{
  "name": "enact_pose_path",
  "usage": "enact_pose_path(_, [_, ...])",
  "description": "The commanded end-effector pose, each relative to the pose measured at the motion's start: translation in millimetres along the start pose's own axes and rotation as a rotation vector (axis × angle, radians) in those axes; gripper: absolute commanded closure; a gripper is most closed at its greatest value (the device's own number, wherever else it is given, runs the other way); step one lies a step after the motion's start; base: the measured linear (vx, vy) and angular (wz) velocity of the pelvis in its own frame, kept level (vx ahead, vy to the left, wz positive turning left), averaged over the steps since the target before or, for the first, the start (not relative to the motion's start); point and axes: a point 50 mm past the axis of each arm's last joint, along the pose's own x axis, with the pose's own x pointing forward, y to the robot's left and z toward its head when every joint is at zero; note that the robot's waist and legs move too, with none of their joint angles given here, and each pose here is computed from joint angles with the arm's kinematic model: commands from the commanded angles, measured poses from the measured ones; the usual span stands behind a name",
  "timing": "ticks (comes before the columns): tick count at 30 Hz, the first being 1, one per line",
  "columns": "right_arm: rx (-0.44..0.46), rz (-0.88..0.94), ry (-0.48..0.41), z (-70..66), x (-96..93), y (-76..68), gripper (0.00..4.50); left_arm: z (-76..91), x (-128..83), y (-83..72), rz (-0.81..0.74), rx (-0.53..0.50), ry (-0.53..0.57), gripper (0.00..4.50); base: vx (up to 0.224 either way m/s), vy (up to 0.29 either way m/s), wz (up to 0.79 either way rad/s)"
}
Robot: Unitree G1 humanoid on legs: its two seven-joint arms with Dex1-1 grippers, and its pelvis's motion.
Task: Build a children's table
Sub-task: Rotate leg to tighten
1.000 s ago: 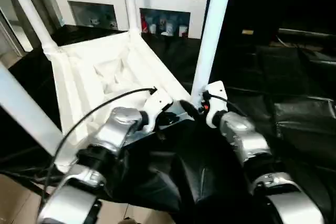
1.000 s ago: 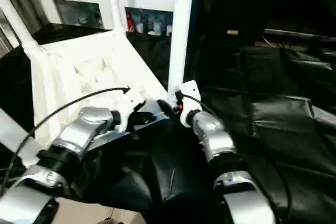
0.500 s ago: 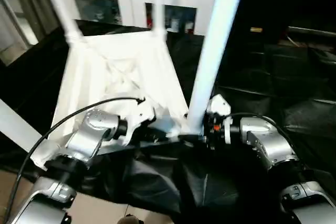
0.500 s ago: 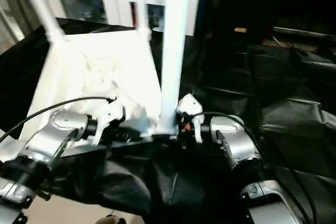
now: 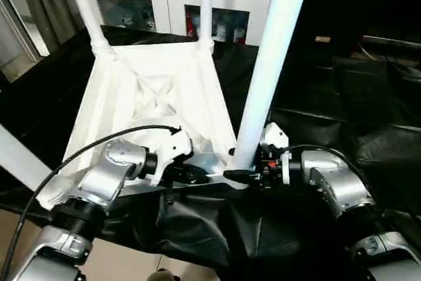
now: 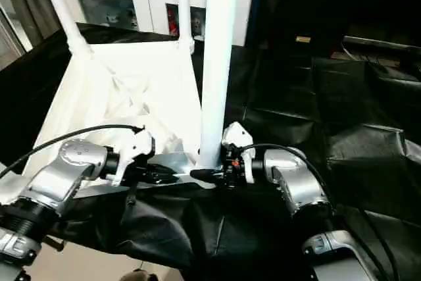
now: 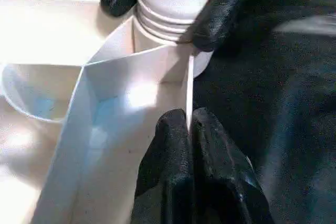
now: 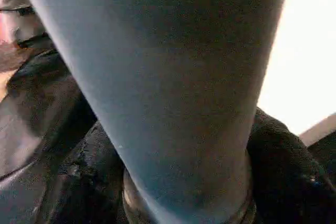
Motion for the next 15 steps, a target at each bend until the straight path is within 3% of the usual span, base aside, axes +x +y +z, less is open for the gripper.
enact_pose_path(1, [0.037,-0.052,0.012,-8.4,15.3,3.9,1.78,13.1,6.3,15.2,0.169,-0.012,-0.043,4.5,0.0,0.0,0.0])
enact_pose_path(6, [0.134,-0.333,0.026,-16.5,34.0,-4.9,1.78,23.2,23.4,28.1,0.339,-0.071,-0.064,4.5,0.0,0.0,0.0])
enact_pose_path(10, [0.203,-0.456,0.012,-15.1,52.4,-4.0,1.79,31.3,35.7,32.3,0.419,-0.106,-0.085,4.5,0.0,0.0,0.0])
enact_pose_path(15, [0.184,-0.381,-0.025,-5.7,73.3,8.4,1.79,36.9,47.4,26.1,0.38,-0.102,-0.106,4.5,0.0,0.0,0.0])
